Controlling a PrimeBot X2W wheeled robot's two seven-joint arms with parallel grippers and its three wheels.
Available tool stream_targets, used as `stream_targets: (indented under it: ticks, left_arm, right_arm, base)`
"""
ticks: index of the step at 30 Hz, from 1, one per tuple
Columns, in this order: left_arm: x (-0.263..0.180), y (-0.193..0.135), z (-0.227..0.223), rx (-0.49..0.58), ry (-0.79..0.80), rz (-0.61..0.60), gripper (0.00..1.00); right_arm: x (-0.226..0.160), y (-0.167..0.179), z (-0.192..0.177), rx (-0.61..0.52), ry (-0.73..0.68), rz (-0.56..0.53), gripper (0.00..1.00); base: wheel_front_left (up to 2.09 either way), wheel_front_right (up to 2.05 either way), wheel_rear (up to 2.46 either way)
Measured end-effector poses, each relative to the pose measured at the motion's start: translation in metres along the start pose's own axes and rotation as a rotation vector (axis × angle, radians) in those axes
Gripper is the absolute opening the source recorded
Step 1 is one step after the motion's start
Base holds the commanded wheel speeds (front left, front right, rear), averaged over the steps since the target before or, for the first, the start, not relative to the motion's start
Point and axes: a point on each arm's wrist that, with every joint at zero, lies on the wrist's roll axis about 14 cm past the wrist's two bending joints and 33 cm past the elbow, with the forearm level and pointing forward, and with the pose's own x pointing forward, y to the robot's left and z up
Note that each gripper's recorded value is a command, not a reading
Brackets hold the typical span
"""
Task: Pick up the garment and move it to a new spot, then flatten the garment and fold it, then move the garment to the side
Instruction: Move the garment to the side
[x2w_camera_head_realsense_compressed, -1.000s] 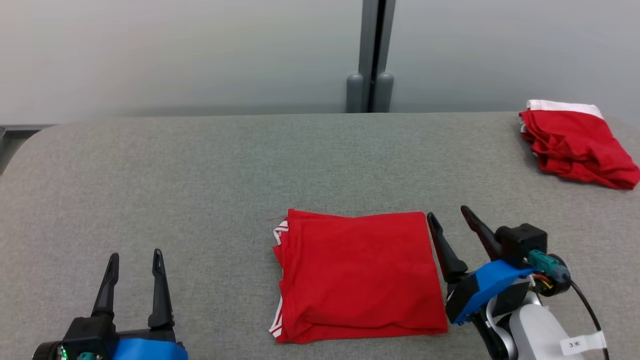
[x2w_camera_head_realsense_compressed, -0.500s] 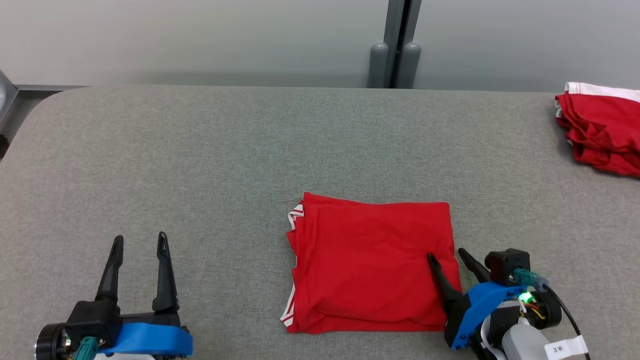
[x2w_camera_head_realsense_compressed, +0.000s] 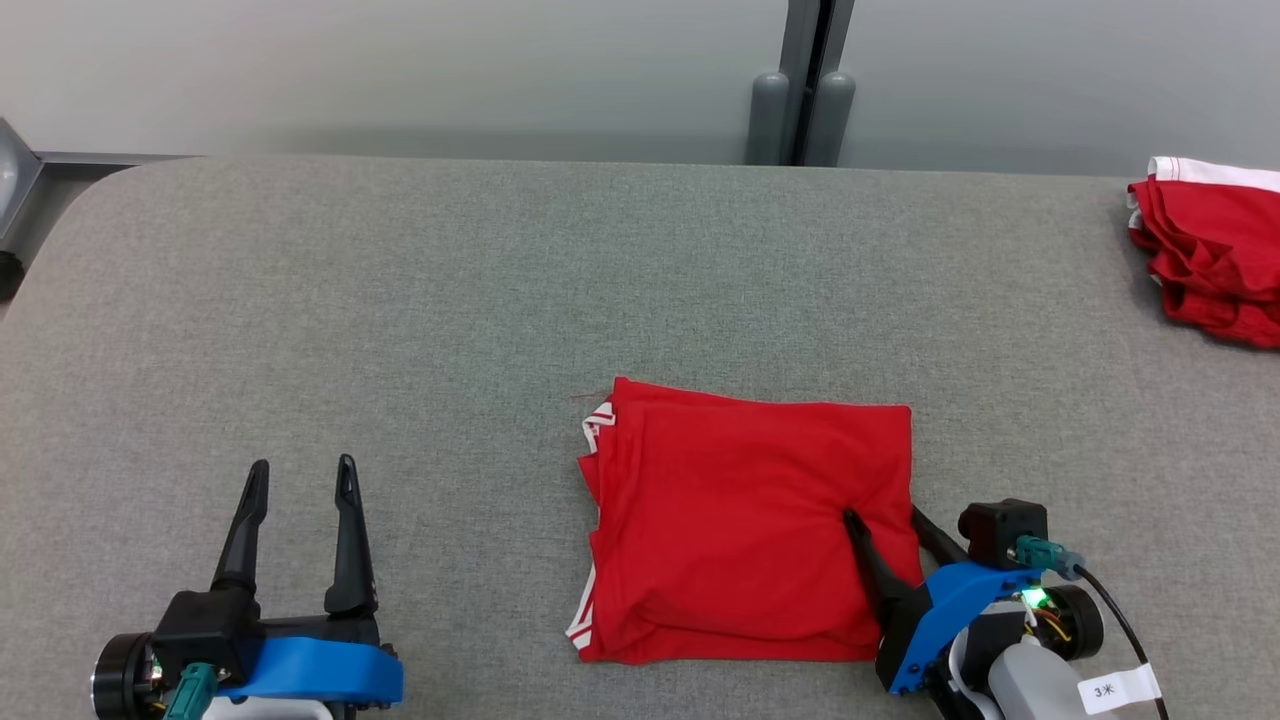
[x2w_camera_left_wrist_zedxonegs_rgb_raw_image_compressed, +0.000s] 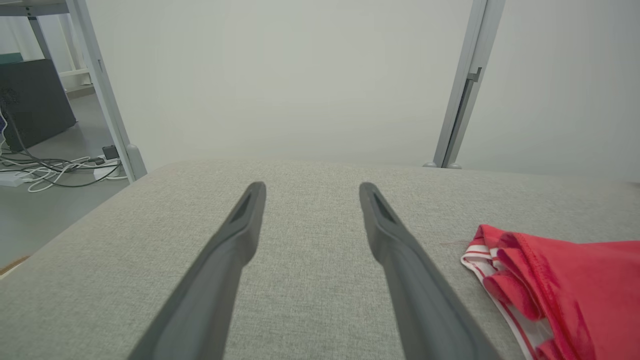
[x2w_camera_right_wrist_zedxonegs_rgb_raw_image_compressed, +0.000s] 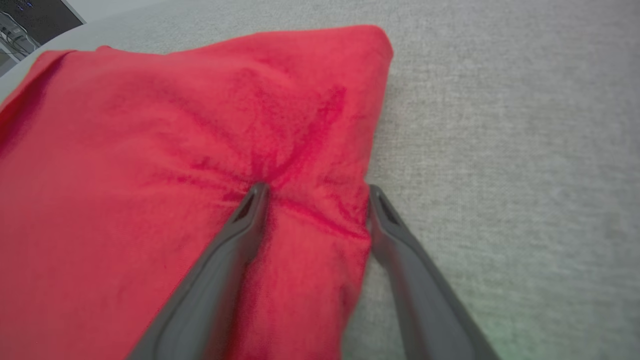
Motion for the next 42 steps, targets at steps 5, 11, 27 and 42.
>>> stream_targets:
  ticks: [5,11,27,42]
  left_arm:
    - [-0.001,0.000,0.001,-0.003,-0.002,0.003,1.00]
    - [0.001,-0.003,0.001,-0.008,-0.005,-0.002,1.00]
    - [0.045,-0.059,-0.014,-0.026,0.019,-0.166,1.00]
    - [0.088,-0.109,-0.035,-0.027,0.031,-0.307,1.00]
  right_arm:
    - [0.003,-0.001,0.002,-0.010,-0.007,-0.001,0.00]
    - [0.003,-0.005,0.008,-0.025,-0.042,-0.012,0.00]
    - [-0.037,-0.127,0.023,-0.029,-0.111,-0.291,0.00]
    - [-0.073,-0.194,0.028,-0.020,-0.150,-0.477,0.00]
  base:
    - [0.00,0.00,0.00]
    - [0.00,0.00,0.00]
    - [0.00,0.00,0.00]
    - [0.00,0.00,0.00]
